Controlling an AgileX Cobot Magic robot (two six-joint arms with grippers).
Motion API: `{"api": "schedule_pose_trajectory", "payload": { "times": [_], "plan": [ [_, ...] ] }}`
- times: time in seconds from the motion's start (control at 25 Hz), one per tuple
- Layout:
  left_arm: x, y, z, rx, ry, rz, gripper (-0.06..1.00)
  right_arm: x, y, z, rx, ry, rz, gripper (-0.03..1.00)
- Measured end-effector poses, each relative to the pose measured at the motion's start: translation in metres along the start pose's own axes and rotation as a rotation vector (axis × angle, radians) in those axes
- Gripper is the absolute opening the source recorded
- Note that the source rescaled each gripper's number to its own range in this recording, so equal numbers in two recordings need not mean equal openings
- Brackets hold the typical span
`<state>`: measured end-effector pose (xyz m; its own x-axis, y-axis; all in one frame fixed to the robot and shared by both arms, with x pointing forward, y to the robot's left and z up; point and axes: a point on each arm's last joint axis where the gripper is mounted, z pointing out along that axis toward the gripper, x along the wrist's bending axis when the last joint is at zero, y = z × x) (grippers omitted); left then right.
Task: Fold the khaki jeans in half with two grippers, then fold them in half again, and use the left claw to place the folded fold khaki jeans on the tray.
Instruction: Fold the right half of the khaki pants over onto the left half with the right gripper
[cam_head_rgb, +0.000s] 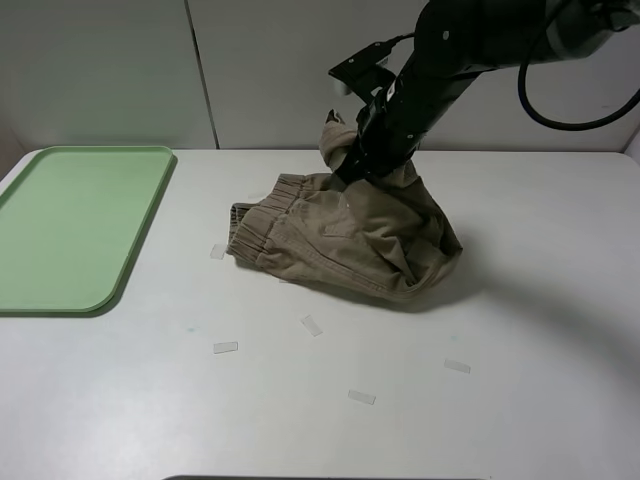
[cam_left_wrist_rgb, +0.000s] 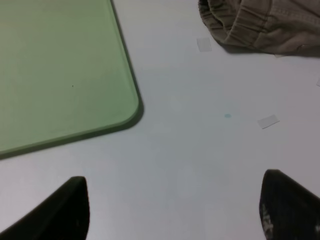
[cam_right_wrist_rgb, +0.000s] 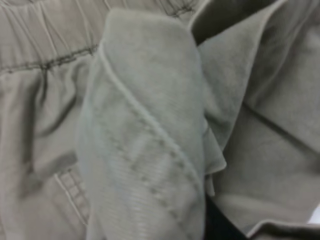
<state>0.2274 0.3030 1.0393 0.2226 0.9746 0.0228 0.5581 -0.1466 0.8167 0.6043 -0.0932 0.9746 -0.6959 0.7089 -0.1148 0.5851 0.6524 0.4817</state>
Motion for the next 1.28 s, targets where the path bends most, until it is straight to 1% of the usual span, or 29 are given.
{"api": "schedule_pose_trajectory", "payload": {
  "times": [0.08,0.16,0.24,0.36,0.44,0.56,0.68,0.76,0.84,1.08,1.28],
  "plan": [
    [0.0,0.0,0.0,0.0,0.0,0.0,0.73,-0.011,-0.006,-0.001,0.032,-0.005,0.025,0.06],
    [0.0,0.0,0.0,0.0,0.0,0.0,0.73,-0.025,-0.013,-0.002,0.07,-0.011,0.079,0.06],
    [0.0,0.0,0.0,0.0,0.0,0.0,0.73,-0.041,-0.024,-0.004,0.123,-0.014,0.162,0.06],
    [0.0,0.0,0.0,0.0,0.0,0.0,0.73,-0.066,-0.044,-0.009,0.213,-0.024,0.333,0.06],
    [0.0,0.0,0.0,0.0,0.0,0.0,0.73,-0.078,-0.056,-0.012,0.264,-0.03,0.436,0.06],
    [0.0,0.0,0.0,0.0,0.0,0.0,0.73,-0.092,-0.071,-0.017,0.338,-0.026,0.542,0.06],
    [0.0,0.0,0.0,0.0,0.0,0.0,0.73,-0.098,-0.079,-0.02,0.375,-0.017,0.615,0.06],
    [0.0,0.0,0.0,0.0,0.0,0.0,0.73,-0.098,-0.079,-0.02,0.377,-0.014,0.631,0.06],
    [0.0,0.0,0.0,0.0,0.005,0.002,0.73,-0.096,-0.076,-0.022,0.354,0.003,0.684,0.06],
    [0.006,0.0,0.0,0.003,0.071,0.028,0.73,-0.085,-0.059,-0.033,0.265,0.031,0.79,0.06],
    [0.007,0.0,0.0,0.003,0.077,0.03,0.73,-0.08,-0.051,-0.035,0.213,0.079,0.906,0.06]
  ]
}}
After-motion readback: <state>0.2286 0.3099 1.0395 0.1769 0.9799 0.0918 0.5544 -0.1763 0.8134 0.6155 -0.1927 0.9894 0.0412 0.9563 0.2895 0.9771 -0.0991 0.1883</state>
